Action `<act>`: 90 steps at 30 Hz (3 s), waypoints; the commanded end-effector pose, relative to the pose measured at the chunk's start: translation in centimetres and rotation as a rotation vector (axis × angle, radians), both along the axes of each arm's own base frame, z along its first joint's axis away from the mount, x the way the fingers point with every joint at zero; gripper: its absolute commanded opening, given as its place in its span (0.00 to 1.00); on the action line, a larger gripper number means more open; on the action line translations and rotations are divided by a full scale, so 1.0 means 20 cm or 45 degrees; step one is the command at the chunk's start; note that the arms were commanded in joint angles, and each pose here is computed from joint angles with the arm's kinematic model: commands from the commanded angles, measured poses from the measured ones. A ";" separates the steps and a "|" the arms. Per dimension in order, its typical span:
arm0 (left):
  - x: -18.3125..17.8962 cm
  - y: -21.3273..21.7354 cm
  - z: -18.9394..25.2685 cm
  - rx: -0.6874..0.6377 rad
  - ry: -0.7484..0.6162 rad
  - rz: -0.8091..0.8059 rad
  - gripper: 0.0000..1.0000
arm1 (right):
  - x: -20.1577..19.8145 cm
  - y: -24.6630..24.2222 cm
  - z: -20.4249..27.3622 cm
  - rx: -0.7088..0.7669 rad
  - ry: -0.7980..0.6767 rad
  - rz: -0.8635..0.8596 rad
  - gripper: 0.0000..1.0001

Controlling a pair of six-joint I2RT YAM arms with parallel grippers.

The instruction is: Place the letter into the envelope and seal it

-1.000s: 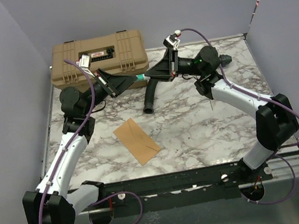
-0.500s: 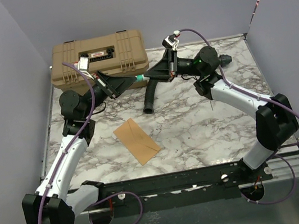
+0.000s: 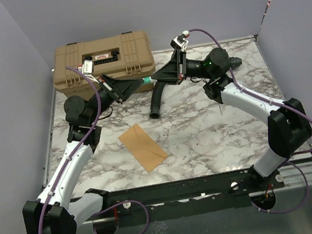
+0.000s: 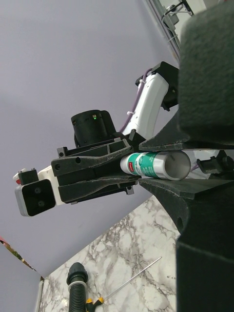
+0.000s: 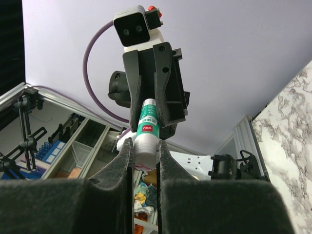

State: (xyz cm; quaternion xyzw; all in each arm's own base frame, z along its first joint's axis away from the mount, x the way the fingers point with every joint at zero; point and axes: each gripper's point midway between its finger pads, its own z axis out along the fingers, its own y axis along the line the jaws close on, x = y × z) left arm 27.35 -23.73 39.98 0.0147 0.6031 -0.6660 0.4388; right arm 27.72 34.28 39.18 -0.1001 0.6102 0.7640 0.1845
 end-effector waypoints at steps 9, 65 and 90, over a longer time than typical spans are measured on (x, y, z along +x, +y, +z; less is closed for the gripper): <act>-0.11 -0.27 -0.27 0.122 0.157 -0.257 0.00 | -0.24 0.18 -0.01 -0.045 -0.035 0.240 0.01; -0.06 0.60 -0.72 0.968 0.552 0.707 0.99 | 0.33 -0.39 -1.74 -1.083 0.608 -0.596 0.68; -0.13 1.09 -0.24 1.171 0.461 1.330 0.99 | 0.05 -1.24 -0.97 -1.892 0.290 -1.216 0.89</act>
